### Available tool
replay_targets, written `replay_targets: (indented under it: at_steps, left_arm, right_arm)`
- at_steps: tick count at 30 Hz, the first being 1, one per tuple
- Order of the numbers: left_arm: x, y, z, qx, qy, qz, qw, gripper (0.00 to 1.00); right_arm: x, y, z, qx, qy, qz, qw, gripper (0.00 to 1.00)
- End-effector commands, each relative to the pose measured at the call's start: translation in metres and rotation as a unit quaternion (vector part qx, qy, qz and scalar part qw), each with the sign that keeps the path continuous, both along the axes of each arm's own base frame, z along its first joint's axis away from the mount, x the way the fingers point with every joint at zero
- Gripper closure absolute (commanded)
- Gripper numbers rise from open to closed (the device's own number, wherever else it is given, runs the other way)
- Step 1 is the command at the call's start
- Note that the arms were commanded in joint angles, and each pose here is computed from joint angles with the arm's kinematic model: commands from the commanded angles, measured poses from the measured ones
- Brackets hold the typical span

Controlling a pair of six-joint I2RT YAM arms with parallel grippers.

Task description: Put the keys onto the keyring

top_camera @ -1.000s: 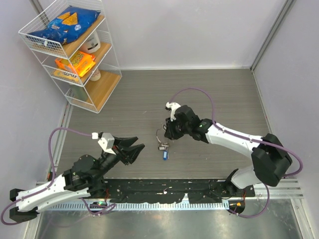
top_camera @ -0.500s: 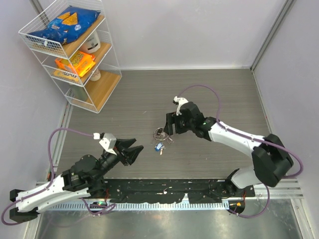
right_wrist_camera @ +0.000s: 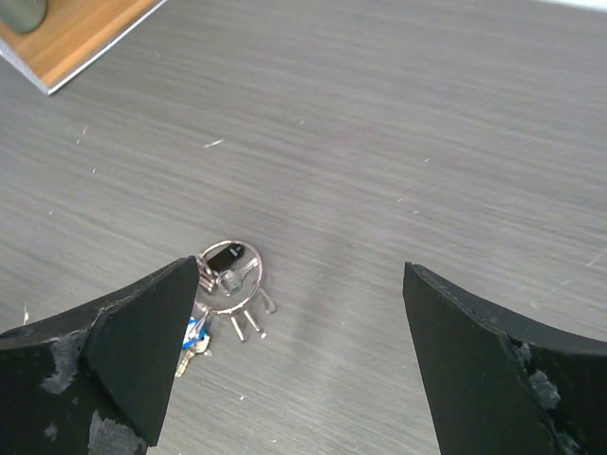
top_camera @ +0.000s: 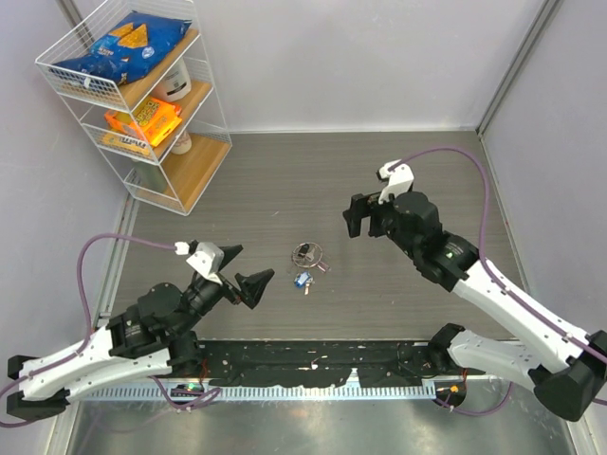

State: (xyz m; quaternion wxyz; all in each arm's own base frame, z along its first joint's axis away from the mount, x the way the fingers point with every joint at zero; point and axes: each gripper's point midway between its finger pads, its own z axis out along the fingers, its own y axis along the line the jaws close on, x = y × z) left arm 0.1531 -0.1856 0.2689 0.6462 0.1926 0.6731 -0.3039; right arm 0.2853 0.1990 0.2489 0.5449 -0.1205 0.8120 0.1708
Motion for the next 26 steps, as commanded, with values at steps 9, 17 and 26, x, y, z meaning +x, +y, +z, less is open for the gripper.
replay_targets:
  at_steps: [9,17,26]
  left_arm:
    - [0.006,0.011,0.052,0.028,-0.041,0.019,0.999,0.0]
    - [0.005,0.01,0.071,0.026,-0.05,0.014,0.998,0.0]
    - [-0.004,0.016,0.072,-0.004,-0.04,-0.001,0.999,0.0]
  right_arm:
    - [-0.005,-0.045,0.092,0.024,-0.11,-0.073,0.991,0.05]
    - [-0.006,-0.053,0.114,0.037,-0.124,-0.092,0.987,0.05]
    - [-0.012,-0.054,0.118,0.025,-0.114,-0.082,0.99,0.05]
